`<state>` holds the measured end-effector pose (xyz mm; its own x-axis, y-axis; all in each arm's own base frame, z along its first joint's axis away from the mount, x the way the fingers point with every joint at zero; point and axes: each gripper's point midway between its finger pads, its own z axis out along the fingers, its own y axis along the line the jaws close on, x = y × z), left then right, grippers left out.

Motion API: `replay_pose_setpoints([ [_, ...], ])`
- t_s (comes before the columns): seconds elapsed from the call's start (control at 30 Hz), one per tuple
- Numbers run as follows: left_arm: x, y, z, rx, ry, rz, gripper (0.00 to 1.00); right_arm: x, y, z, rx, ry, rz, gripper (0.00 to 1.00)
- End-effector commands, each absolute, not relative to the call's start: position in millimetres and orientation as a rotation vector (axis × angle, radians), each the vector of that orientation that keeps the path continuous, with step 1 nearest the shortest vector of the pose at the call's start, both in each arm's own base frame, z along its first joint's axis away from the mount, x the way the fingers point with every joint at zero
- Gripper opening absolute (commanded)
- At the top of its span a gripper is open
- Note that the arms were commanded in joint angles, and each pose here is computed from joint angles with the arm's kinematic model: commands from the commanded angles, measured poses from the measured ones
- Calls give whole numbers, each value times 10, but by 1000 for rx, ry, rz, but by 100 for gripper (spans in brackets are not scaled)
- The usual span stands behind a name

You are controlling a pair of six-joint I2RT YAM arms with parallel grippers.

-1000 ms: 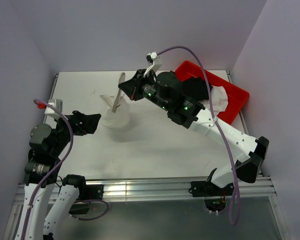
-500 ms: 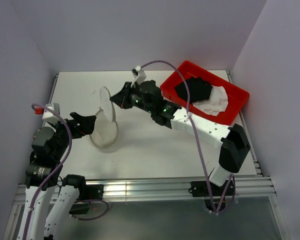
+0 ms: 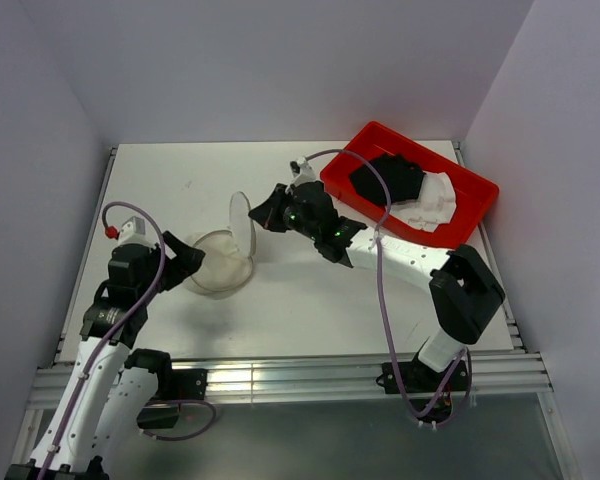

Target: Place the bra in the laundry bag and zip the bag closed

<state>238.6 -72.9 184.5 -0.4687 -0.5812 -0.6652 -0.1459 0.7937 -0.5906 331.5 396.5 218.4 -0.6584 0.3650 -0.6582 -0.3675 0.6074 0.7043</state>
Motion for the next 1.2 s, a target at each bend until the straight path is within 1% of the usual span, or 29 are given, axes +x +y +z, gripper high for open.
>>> replay_pose_setpoints([
  [0.0,2394,-742,1749,-649,2018,-594,82,3404,3816,2632,67,1855,1193,0],
  [0.07,2408,-697,1700,-683,1998,-550,70,3397,3789,2644,64,1850,1203,0],
  [0.1,2413,-687,1622,-696,2007,-530,67,3402,3781,2645,61,1851,1210,0],
  [0.2,2433,-682,1316,-733,2081,-435,67,3415,3743,2668,62,1845,1234,0],
  [0.23,2420,-675,1125,-758,2143,-389,67,3424,3712,2707,62,1833,1251,0],
  [0.3,2403,-643,976,-771,2176,-326,68,3434,3686,2744,55,1825,1255,0],
  [0.4,2460,-677,900,-735,2169,-337,68,3412,3651,2755,47,1818,1269,0],
  [0.43,2541,-703,953,-716,2142,-354,68,3406,3636,2740,44,1820,1273,0],
  [0.47,2587,-719,981,-703,2128,-362,65,3400,3635,2729,42,1821,1277,0],
  [0.5,2635,-746,964,-679,2132,-365,56,3390,3635,2697,40,1826,1283,0],
  [0.57,2735,-729,975,-689,2107,-348,47,3380,3629,2677,34,1832,1295,0],
  [0.6,2779,-722,983,-690,2103,-335,40,3370,3628,2670,32,1832,1297,0],
  [0.73,2946,-723,886,-681,2106,-294,40,3359,3603,2621,25,1840,1300,0],
  [0.77,2979,-706,876,-690,2102,-288,35,3353,3605,2611,22,1842,1306,0],
  [0.83,3061,-671,860,-705,2095,-265,20,3360,3622,2577,23,1851,1310,0],
  [0.87,3087,-606,846,-727,2088,-241,0,3360,3632,2567,21,1854,1314,0],
  [1.0,3149,-428,895,-798,2043,-210,0,3377,3695,2463,14,1883,1326,0],
  [1.03,3161,-390,985,-818,2000,-221,0,3378,3718,2473,12,1885,1338,0],
  [1.17,3168,35,1085,-976,1876,-178,0,3444,3872,2455,-6,1918,1371,0],
])
